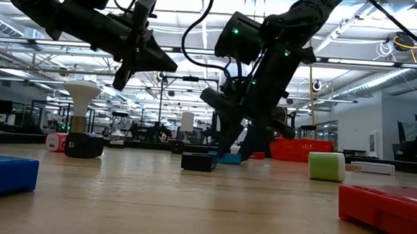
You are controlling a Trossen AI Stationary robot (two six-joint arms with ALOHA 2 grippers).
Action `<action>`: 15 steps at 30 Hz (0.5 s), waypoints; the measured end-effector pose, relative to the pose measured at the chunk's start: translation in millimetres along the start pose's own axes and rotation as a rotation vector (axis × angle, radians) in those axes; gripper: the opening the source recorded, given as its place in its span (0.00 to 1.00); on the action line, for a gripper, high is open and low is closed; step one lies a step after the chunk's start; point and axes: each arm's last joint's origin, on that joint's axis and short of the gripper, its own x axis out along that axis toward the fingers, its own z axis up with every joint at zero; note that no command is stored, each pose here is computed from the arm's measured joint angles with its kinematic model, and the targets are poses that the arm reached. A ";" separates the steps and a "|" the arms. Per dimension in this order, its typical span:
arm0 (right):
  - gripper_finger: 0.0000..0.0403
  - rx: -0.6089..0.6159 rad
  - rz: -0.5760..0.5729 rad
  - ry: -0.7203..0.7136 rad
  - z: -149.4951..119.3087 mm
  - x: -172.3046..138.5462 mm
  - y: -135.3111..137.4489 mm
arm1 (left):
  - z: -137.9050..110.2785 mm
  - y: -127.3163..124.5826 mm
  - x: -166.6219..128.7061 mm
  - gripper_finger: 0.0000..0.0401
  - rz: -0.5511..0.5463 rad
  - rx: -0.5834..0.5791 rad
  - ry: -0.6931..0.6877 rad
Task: Pick & Place Office items
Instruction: Put the light blue digital clock into the bottom left red basket
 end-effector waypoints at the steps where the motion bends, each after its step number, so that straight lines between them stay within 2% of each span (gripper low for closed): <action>1: 0.40 -0.006 0.001 0.001 0.0 0.0 0.0 | 1.3 0.4 -1.3 0.05 0.004 -0.001 0.000; 4: 0.36 -0.020 0.011 0.001 1.0 -3.4 0.6 | 11.2 -0.3 -9.2 0.05 0.000 -0.011 -0.032; 9: 0.37 -0.059 0.063 -0.005 9.4 -23.9 0.9 | 23.5 6.4 -22.4 0.05 0.044 -0.023 -0.050; 12: 0.38 -0.091 0.142 -0.066 20.4 -50.5 3.7 | 35.2 2.8 -33.5 0.05 -0.027 -0.037 -0.080; 15: 0.37 -0.123 0.229 -0.148 26.7 -75.6 3.1 | 45.8 -5.1 -42.5 0.05 -0.161 -0.045 -0.110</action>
